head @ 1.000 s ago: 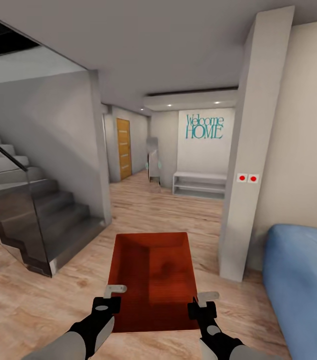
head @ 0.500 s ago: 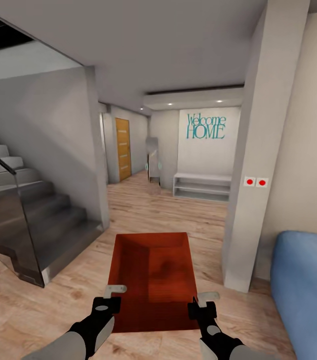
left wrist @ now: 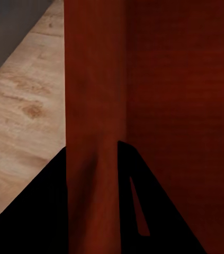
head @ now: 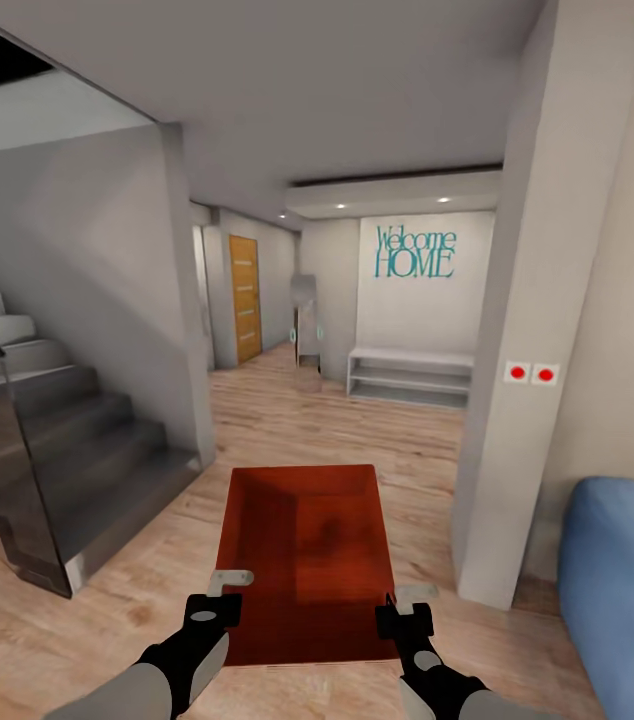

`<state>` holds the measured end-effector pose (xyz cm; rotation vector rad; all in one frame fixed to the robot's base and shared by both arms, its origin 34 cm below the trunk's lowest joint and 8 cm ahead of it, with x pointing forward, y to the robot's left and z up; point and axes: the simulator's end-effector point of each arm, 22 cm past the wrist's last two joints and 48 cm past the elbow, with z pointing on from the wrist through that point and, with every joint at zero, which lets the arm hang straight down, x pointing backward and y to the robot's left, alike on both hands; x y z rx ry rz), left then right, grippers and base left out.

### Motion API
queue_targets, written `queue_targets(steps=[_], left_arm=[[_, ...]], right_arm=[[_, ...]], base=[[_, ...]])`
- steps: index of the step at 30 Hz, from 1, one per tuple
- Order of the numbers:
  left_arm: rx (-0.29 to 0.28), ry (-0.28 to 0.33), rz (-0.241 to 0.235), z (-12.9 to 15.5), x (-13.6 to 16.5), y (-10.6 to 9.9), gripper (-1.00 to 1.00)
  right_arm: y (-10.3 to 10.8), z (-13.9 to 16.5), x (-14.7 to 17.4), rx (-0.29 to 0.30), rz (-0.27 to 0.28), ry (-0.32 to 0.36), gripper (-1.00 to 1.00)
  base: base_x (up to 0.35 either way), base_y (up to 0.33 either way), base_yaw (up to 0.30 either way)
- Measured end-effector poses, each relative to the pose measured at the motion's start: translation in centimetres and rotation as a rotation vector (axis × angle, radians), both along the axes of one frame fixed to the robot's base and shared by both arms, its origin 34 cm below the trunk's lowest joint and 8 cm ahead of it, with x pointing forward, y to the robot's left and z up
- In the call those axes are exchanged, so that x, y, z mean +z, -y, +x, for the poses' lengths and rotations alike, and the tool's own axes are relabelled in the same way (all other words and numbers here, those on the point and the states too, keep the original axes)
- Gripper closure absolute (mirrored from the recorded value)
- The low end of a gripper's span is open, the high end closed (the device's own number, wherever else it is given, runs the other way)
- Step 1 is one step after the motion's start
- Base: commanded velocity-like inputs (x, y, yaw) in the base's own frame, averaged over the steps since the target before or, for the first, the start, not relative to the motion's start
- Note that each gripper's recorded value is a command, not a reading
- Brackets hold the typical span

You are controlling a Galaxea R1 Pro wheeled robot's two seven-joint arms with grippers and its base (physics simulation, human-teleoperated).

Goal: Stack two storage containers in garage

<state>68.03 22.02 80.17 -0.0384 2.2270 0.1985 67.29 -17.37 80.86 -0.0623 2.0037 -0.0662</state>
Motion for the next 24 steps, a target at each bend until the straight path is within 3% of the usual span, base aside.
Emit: queue_targets(steps=[24], left_arm=[[0.000,0.000,0.000,-0.01,0.00,0.02,1.00]], right_arm=[[0.02,0.00,-0.01,0.000,0.001,0.000,1.00]], base=[[0.321,0.000,0.000]])
